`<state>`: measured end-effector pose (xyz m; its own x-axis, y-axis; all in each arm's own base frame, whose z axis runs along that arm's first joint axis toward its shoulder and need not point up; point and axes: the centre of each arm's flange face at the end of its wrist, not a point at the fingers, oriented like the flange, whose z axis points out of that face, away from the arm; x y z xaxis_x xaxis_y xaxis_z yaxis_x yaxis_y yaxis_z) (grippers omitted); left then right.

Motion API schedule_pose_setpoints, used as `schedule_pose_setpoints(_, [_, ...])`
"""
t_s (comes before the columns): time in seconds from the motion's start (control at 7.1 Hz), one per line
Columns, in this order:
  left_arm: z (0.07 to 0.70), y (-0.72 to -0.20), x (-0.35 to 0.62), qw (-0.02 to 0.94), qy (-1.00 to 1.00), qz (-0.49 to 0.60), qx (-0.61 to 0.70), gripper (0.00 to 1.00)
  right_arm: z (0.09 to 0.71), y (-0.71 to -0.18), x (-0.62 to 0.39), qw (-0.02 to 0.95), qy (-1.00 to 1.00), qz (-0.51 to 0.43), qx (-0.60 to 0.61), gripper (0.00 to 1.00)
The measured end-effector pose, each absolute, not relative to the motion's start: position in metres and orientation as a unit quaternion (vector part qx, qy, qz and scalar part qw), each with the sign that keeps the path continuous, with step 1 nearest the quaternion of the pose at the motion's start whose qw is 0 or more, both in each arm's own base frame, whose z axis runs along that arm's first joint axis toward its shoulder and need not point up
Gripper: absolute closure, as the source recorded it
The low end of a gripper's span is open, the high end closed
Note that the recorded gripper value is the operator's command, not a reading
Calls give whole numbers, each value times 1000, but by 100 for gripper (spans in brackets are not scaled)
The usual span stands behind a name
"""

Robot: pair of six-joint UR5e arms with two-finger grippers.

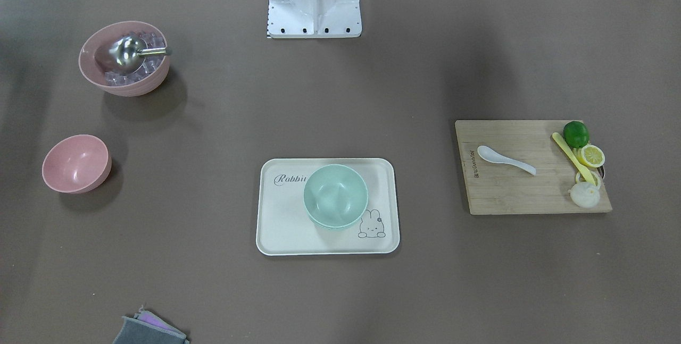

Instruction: Stack pink bowl on green and place spoon

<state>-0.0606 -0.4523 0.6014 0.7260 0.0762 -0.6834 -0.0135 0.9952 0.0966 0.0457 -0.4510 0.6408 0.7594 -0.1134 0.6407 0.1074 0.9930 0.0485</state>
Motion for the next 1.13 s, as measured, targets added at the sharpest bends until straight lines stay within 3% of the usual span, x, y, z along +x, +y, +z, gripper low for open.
schedule_pose_setpoints(0.7, [579, -460, -58, 927, 367, 36, 63, 2, 621, -465, 45, 937, -341, -66, 24, 0])
schedule_pose_setpoints(1.13, [540, -487, -58, 923, 366, 51, 109, 2, 576, -489, 44, 927, -338, -94, 130, 0])
